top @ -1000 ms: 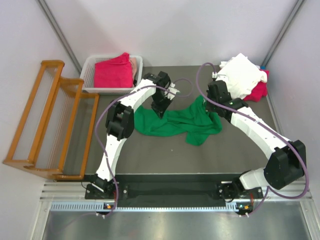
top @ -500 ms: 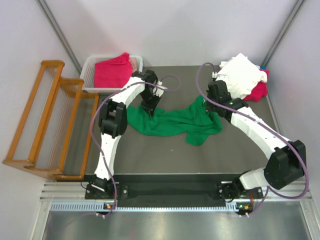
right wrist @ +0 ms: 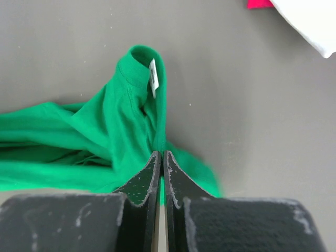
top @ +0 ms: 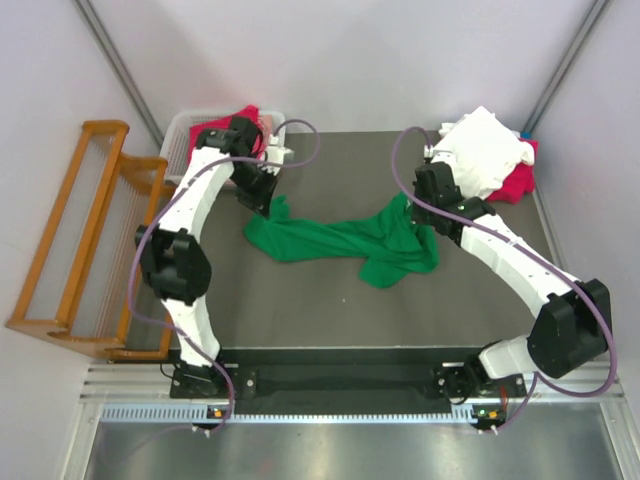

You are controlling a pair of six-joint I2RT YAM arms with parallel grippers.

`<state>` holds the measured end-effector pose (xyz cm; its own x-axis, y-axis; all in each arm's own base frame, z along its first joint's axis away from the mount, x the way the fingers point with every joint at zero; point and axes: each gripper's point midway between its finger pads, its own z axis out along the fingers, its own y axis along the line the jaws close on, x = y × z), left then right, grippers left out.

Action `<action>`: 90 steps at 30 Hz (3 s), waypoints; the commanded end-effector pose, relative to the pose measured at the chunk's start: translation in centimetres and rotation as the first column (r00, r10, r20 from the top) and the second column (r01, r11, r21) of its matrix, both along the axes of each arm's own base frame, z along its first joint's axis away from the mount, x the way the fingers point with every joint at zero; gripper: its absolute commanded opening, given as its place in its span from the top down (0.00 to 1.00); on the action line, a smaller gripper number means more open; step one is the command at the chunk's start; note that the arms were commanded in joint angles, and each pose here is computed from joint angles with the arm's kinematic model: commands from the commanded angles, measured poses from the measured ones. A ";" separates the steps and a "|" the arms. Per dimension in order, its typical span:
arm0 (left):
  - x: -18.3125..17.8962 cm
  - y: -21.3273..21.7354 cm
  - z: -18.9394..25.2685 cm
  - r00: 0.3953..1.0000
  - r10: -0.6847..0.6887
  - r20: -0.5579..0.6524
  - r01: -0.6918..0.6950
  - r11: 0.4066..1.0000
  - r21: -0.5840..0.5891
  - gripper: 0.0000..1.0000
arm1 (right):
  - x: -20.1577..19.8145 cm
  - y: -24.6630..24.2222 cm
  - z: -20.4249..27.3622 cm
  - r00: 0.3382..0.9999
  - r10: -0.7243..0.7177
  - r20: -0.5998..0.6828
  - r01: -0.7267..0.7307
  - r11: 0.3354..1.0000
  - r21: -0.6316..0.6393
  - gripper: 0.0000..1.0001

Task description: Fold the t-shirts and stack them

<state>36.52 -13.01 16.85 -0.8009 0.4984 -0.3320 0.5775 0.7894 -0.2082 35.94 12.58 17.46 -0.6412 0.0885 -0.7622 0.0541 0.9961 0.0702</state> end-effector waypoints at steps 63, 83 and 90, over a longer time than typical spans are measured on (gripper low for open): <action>5.6 1.5 -5.2 0.994 0.040 0.104 -0.051 0.993 0.103 0.33 | 0.8 0.0 0.3 0.999 -0.008 0.041 0.006 1.000 0.028 1.00; 5.6 2.3 -9.9 0.998 0.060 0.010 -0.061 0.986 0.154 0.42 | 0.6 -0.2 1.0 0.998 -0.013 0.058 0.012 0.999 0.033 1.00; 6.1 2.8 -10.7 0.997 0.078 0.001 -0.077 0.985 0.157 0.99 | 0.5 -0.5 1.2 0.998 -0.019 0.065 0.017 0.999 0.032 1.00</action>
<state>41.43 -10.53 6.07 -0.8404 0.4950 -0.2208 0.5234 0.8470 -0.0932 35.81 12.40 16.80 -0.6503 0.0905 -0.7542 0.0546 0.9959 0.0725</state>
